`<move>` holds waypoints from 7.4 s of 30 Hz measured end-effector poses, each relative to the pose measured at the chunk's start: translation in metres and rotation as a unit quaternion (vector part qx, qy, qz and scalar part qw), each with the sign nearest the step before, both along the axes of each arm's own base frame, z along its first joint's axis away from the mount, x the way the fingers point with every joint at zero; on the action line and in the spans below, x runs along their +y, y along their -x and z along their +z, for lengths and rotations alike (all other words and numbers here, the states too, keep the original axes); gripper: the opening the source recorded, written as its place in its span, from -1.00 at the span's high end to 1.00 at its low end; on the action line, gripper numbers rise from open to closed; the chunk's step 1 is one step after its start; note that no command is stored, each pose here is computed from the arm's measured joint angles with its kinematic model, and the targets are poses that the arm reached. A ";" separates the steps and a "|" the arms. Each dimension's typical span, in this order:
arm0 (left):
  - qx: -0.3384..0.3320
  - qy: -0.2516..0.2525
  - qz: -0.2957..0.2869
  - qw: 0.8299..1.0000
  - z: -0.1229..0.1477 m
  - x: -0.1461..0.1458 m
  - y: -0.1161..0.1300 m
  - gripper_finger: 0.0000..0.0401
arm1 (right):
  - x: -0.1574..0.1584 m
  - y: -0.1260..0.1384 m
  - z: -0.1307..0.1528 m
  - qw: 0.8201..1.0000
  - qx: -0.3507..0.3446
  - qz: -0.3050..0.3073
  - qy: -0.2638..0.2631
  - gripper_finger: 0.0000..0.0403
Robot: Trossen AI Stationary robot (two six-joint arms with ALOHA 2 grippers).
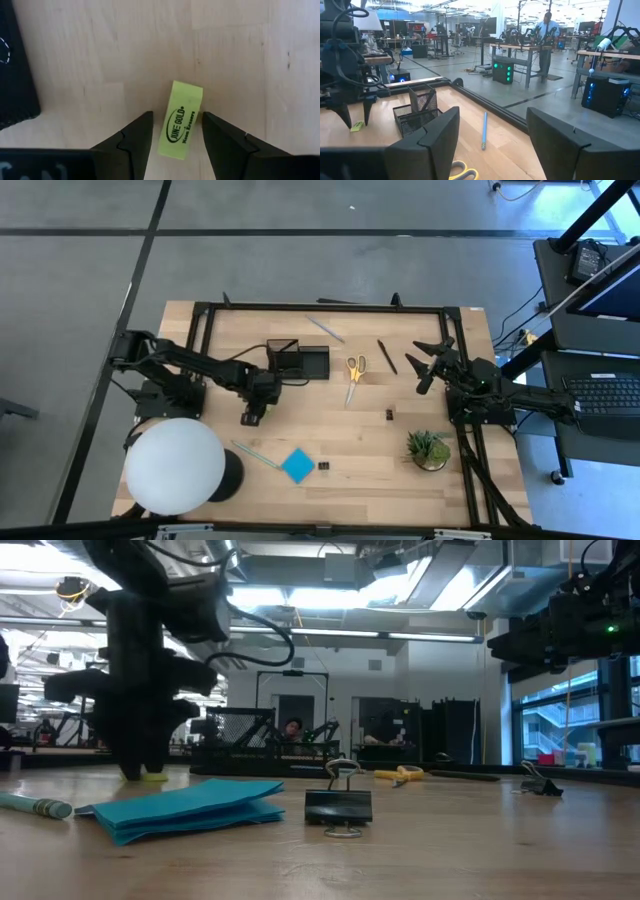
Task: Pick and place office supplies into organizer
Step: Put the green eraser into the black desk organizer, then put the green pencil into the black desk organizer
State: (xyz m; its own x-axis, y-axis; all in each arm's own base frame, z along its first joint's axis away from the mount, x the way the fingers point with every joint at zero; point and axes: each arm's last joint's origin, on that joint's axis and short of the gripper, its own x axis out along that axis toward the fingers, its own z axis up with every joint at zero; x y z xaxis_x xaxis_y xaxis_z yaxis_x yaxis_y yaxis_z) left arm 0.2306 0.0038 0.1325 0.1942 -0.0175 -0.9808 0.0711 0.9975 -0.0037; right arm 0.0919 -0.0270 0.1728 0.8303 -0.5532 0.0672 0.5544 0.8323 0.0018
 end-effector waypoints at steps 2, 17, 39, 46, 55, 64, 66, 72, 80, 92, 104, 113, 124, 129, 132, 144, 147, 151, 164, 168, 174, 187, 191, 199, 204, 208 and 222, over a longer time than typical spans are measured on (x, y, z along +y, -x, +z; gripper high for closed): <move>0.011 0.000 0.000 1.000 -0.004 0.000 0.000 0.18 | 0.000 0.000 0.000 1.000 0.000 0.000 0.000 -0.15; 0.005 -0.010 0.000 1.000 -0.003 0.000 0.000 0.30 | 0.000 0.000 0.000 1.000 0.002 0.000 0.003 -0.15; 0.003 -0.006 0.000 1.000 0.000 0.000 -0.003 0.51 | 0.000 0.000 0.000 1.000 0.008 -0.001 0.012 -0.15; -0.013 -0.006 -0.001 1.000 0.020 0.001 -0.018 0.52 | 0.000 0.000 0.000 1.000 0.008 -0.001 0.012 -0.15; -0.034 -0.059 -0.016 0.998 0.048 0.005 -0.035 0.52 | 0.000 0.000 0.000 1.000 0.008 -0.001 0.013 -0.15; -0.074 -0.212 -0.001 0.974 0.066 0.022 -0.049 0.52 | 0.000 0.000 0.000 1.000 0.008 -0.001 0.013 -0.15; -0.078 -0.218 0.015 0.973 0.067 0.029 -0.049 0.52 | 0.000 0.000 0.000 1.000 0.008 -0.001 0.013 -0.15; -0.074 -0.212 0.052 0.973 0.065 0.045 -0.046 0.52 | 0.000 0.000 0.000 1.000 0.009 -0.001 0.013 -0.15; -0.071 -0.211 0.075 0.972 0.053 0.057 -0.039 0.52 | 0.000 0.000 0.000 1.000 0.009 -0.001 0.013 -0.15; -0.072 -0.183 0.069 0.978 0.040 0.061 -0.047 0.52 | 0.000 0.000 0.000 1.000 0.009 -0.001 0.013 -0.15; -0.067 -0.197 0.072 0.975 0.035 0.063 -0.049 0.52 | 0.000 0.000 0.000 1.000 0.009 -0.001 0.014 -0.15; -0.060 -0.213 0.048 0.974 0.035 0.062 -0.049 0.43 | 0.000 0.000 0.000 1.000 0.009 -0.001 0.014 -0.15; -0.085 -0.222 0.039 0.971 0.050 0.056 -0.058 0.27 | 0.000 0.000 0.000 1.000 0.009 -0.001 0.014 -0.15; -0.135 -0.186 0.019 0.973 0.070 0.044 -0.064 0.26 | 0.000 0.000 0.000 1.000 0.009 -0.001 0.013 -0.15; -0.171 -0.112 -0.009 0.979 0.079 0.037 -0.065 0.26 | 0.000 0.000 0.000 1.000 0.009 -0.001 0.013 -0.15; -0.210 0.103 -0.142 0.962 0.084 -0.014 -0.068 0.39 | 0.000 0.000 0.000 1.000 0.003 -0.001 0.006 -0.15; -0.204 0.115 -0.151 0.961 0.083 -0.028 -0.068 0.40 | 0.000 0.000 0.000 1.000 -0.002 0.000 0.000 -0.15; -0.195 0.117 -0.173 0.958 0.077 -0.043 -0.069 0.38 | 0.000 0.000 0.001 1.000 -0.008 0.000 0.001 -0.15; -0.157 0.098 -0.255 0.949 0.040 -0.093 -0.077 0.45 | 0.000 0.000 0.002 0.999 -0.028 0.002 -0.020 -0.15; -0.125 0.106 -0.251 0.954 0.023 -0.106 -0.077 0.47 | 0.000 0.000 0.002 0.999 -0.029 0.003 -0.022 -0.15; -0.102 0.077 -0.208 0.970 0.014 -0.118 -0.073 0.44 | 0.000 0.000 0.002 0.999 -0.035 0.003 -0.031 -0.15; -0.111 0.034 -0.211 0.971 0.021 -0.154 -0.054 0.22 | 0.000 0.000 0.002 0.998 -0.039 0.004 -0.041 -0.15; -0.109 0.039 -0.182 0.976 0.021 -0.162 -0.050 0.22 | 0.000 0.000 0.002 0.998 -0.038 0.004 -0.042 -0.15; -0.102 0.050 -0.156 0.981 0.020 -0.171 -0.051 0.25 | 0.000 0.000 0.002 0.998 -0.039 0.005 -0.045 -0.15; -0.080 0.040 -0.161 0.983 0.010 -0.172 -0.053 0.25 | 0.000 0.000 0.001 0.998 -0.043 0.005 -0.053 -0.15; -0.071 0.039 -0.152 0.985 0.003 -0.172 -0.054 0.25 | 0.000 0.000 0.001 0.998 -0.041 0.005 -0.053 -0.15; -0.054 0.001 -0.147 0.988 -0.003 -0.170 -0.052 0.42 | 0.000 0.000 0.001 0.998 -0.041 0.005 -0.054 -0.15</move>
State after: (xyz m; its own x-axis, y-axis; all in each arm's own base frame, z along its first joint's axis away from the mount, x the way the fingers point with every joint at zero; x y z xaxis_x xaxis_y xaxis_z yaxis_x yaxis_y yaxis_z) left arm 0.2828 -0.1659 0.1297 0.2840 -0.0902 -0.9546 0.3573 0.9338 0.0180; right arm 0.0918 -0.0270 0.1736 0.8302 -0.5524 0.0750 0.5402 0.8305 0.1361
